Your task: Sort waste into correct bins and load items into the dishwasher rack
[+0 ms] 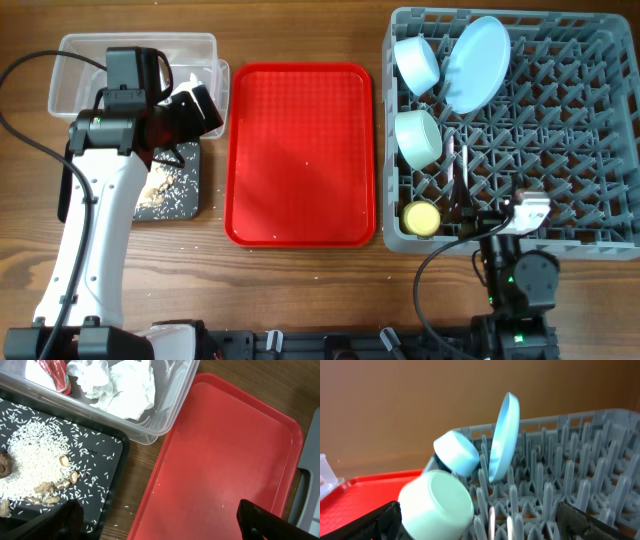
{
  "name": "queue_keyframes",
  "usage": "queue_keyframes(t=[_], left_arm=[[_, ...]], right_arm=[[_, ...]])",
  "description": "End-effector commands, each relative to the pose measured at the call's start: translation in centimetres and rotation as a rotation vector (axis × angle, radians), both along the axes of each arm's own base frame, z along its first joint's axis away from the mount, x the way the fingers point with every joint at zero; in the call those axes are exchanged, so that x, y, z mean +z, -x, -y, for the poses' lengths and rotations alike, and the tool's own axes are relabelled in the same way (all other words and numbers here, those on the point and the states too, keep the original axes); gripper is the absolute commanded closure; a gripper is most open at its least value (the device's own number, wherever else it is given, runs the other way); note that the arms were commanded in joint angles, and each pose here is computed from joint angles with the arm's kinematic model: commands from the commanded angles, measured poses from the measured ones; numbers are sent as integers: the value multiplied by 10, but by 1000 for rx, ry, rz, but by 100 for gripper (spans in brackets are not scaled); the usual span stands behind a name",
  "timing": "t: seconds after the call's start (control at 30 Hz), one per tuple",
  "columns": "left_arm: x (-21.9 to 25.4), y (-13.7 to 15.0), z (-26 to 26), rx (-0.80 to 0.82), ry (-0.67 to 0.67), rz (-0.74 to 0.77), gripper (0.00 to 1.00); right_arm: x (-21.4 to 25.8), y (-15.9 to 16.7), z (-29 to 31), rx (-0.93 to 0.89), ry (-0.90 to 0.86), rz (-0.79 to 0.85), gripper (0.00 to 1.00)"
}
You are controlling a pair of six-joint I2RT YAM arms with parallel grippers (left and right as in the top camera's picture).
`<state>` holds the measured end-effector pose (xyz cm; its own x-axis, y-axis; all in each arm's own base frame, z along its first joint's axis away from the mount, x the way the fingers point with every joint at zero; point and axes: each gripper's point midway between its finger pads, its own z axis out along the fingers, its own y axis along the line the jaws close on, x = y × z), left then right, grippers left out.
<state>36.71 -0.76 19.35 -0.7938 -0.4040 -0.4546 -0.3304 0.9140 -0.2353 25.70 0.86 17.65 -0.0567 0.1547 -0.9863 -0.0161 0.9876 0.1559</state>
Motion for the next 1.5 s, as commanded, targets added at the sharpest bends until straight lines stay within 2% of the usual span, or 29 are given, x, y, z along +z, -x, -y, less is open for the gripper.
queue_keyframes(t=[0.0, 0.17, 1.23, 1.37, 1.47], left_arm=[[4, -2, 0, -6, -12, 13, 0], [4, -2, 0, -5, -12, 13, 0], [5, -2, 0, -6, -12, 17, 0], [27, -3, 0, -8, -12, 104, 0], [54, -6, 1, -7, -10, 257, 0]], right_arm=[[-8, 7, -8, 47, -40, 19, 0], [0, 11, -13, 81, -37, 58, 0], [-3, 11, -13, 81, -37, 44, 0], [-3, 11, -13, 81, -37, 45, 0], [-3, 11, -13, 81, -38, 44, 0]])
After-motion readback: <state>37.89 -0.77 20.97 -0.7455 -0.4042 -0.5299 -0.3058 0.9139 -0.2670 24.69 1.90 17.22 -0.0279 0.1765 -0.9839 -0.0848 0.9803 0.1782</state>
